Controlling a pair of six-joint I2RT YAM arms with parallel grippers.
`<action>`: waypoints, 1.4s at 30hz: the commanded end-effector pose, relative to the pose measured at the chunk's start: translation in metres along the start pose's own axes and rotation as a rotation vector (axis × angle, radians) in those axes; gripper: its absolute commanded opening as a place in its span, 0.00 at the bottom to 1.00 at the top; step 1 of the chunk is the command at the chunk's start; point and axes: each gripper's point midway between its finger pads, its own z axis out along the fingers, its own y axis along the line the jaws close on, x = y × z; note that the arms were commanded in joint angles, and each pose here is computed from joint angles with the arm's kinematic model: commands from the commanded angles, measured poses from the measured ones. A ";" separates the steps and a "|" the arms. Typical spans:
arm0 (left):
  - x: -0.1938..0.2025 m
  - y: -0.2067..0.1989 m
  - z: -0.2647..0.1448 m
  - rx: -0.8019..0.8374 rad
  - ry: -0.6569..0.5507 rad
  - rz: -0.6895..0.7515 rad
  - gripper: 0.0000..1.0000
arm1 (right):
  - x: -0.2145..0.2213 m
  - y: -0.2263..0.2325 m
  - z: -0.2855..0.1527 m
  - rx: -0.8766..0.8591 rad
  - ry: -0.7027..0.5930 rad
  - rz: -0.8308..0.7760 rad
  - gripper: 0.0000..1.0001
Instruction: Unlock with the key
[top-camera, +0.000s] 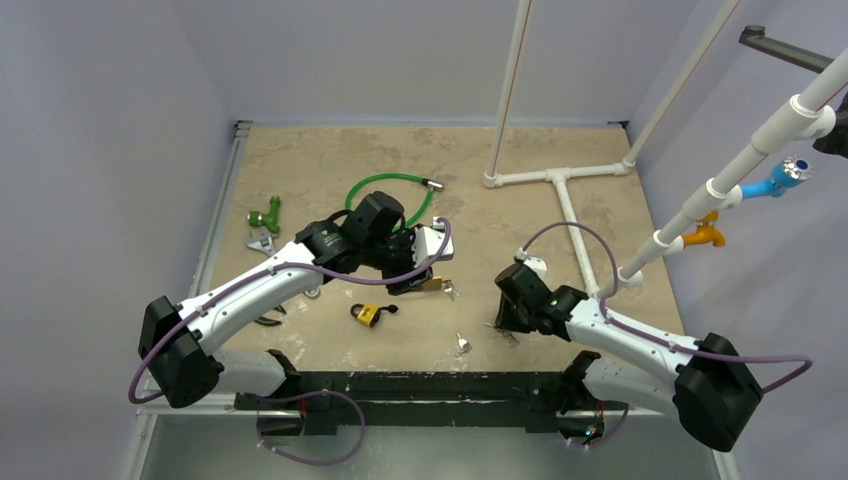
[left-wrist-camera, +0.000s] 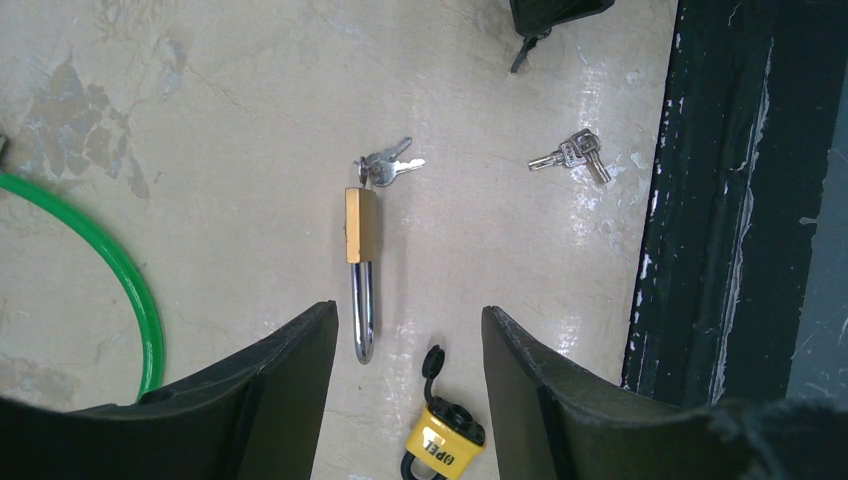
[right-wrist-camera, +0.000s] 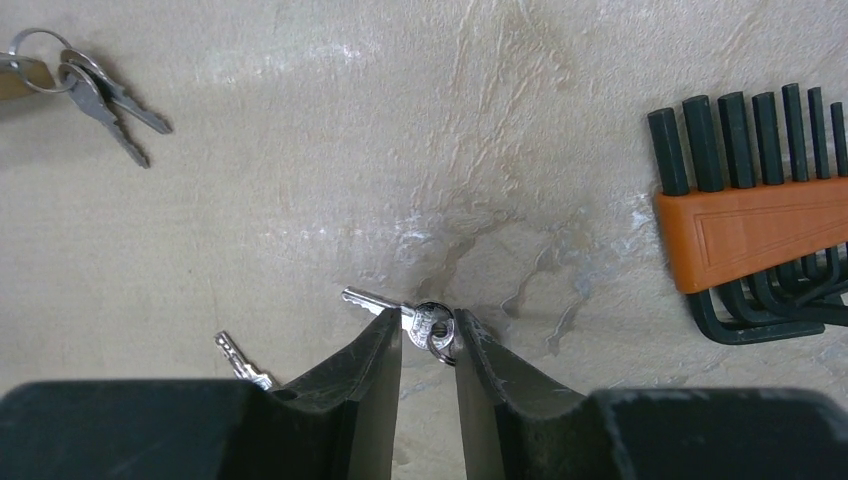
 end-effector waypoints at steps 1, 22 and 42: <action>-0.015 0.000 -0.008 -0.002 -0.060 0.004 0.54 | 0.004 0.000 0.004 -0.006 0.016 -0.031 0.25; -0.016 -0.005 -0.010 0.014 -0.065 -0.013 0.53 | 0.023 -0.008 -0.001 0.008 0.065 -0.053 0.19; -0.015 -0.026 -0.001 0.125 -0.102 -0.081 0.51 | 0.007 0.051 -0.030 -0.289 0.019 -0.048 0.00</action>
